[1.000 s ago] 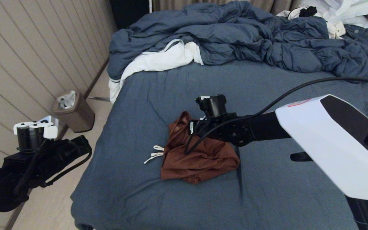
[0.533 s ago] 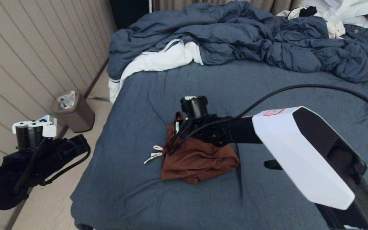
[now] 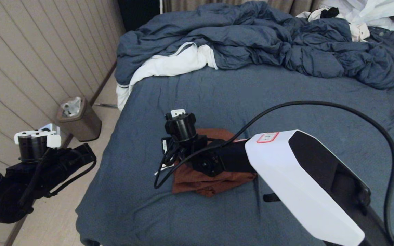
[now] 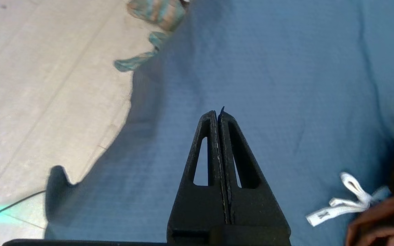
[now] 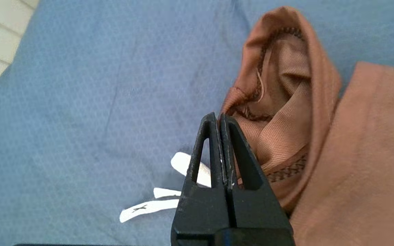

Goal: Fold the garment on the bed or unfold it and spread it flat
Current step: Fold the brown shorts

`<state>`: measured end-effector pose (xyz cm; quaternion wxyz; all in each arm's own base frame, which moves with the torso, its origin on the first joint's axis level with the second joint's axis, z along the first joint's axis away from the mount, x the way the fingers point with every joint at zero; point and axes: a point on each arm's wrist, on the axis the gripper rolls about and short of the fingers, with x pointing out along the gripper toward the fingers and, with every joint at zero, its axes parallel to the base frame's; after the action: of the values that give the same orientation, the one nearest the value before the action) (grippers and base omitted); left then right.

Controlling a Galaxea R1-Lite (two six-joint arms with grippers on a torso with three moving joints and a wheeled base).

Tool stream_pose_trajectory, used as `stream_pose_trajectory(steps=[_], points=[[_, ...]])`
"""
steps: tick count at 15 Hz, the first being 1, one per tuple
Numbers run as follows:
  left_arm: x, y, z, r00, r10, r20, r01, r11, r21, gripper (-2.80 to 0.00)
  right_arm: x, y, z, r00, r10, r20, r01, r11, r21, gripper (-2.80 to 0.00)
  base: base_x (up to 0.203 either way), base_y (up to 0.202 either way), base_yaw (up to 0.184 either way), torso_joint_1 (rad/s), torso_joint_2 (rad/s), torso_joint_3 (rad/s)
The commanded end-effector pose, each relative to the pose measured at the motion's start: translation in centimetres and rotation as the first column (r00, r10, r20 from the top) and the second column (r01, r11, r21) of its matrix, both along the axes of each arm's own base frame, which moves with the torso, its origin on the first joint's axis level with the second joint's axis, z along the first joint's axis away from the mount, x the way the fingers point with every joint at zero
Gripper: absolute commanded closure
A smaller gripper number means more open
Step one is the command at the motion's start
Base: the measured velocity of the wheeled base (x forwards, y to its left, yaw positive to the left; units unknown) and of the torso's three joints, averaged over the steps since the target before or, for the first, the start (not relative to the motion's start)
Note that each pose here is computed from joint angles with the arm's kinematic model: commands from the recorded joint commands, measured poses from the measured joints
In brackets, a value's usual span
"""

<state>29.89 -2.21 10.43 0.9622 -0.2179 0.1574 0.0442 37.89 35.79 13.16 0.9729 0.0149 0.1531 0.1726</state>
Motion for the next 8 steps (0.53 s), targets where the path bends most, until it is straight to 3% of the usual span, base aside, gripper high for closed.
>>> stream_pose_trajectory(steps=[1,5,8], points=[[0.0,0.0,0.0,1.0,0.001,0.005,-0.001,1.0,-0.003,0.0,-0.6,0.2,0.9,1.0,0.003,0.015,-0.003,1.0,0.01,0.0,0.0,0.0,0.0,0.0,0.0,0.0],[-1.8,0.5,3.8,0.994,0.016,0.109,-0.015,1.0,-0.01,0.0,-2.3,-3.1,8.0,0.996,-0.033,0.085,0.027,0.997,0.073,0.0,0.0,0.0,0.0,0.0,0.0,0.0],[-6.5,1.0,8.3,0.981,0.023,0.194,-0.021,1.0,-0.014,0.0,-5.3,-8.3,12.8,0.992,-0.076,0.103,0.067,0.994,0.087,0.0,0.0,0.0,0.0,0.0,0.0,0.0]])
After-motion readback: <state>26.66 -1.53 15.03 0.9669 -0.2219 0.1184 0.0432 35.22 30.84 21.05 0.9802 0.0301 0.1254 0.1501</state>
